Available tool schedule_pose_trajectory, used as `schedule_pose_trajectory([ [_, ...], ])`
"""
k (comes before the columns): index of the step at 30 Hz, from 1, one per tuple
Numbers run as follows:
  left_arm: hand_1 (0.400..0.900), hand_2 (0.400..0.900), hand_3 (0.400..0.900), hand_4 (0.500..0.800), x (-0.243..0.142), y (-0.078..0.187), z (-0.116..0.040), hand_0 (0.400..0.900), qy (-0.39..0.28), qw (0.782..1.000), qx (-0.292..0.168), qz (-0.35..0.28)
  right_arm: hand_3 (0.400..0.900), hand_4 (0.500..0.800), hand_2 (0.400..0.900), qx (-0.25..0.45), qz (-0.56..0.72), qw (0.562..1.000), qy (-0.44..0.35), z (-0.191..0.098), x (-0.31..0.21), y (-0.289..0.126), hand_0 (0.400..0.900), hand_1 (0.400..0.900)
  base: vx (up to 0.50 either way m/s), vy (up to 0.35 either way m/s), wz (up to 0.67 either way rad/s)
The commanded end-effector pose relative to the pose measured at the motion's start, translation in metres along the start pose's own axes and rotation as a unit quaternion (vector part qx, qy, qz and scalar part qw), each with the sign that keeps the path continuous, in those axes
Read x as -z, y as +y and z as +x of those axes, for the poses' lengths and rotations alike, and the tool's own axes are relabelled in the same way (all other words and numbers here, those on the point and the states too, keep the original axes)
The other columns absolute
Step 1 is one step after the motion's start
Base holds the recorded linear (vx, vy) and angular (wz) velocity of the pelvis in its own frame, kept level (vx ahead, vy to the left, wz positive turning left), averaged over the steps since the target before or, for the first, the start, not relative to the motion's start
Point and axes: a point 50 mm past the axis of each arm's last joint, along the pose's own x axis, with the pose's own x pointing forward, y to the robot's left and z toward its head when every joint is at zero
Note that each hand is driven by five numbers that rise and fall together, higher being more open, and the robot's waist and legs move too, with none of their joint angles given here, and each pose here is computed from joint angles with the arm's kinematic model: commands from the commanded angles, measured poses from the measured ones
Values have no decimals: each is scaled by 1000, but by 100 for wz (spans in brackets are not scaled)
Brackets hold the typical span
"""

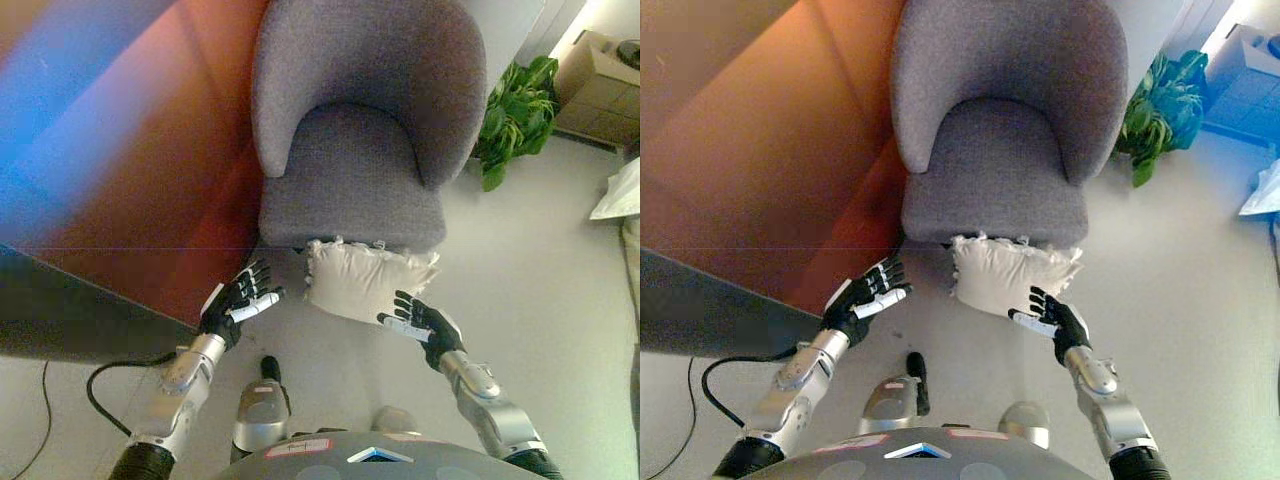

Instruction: Pick up the pillow and put it on the sofa.

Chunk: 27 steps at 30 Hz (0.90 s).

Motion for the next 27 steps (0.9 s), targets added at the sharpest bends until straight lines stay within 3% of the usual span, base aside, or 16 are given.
schedule_pose_trajectory([
  [1,900,900,900,800,-31,2,-4,900,-77,996,16,43,900,800,900,23,-38,995,-94,-5,-32,-5,900,900,214,100,9],
  [6,900,900,900,800,-37,4,-3,900,-77,996,11,48,900,800,900,77,-117,984,-113,-6,-36,-17,900,900,248,-105,17],
  [11,900,900,900,800,-53,1,6,900,-101,994,-3,49,900,800,900,200,-248,936,-152,2,-66,-39,900,900,209,-336,46],
  [15,900,900,900,800,-51,2,2,900,-105,994,-18,35,900,800,900,268,-304,901,-155,1,-81,-57,900,900,205,-261,42],
  [21,900,900,900,800,-61,-1,0,900,-117,992,26,38,900,800,900,369,-371,841,-136,-2,-93,-93,900,900,24,-160,40],
  [27,900,900,900,800,-80,-9,6,900,-161,983,61,63,900,800,900,421,-425,785,-163,5,-128,-98,900,900,-121,-67,27],
])
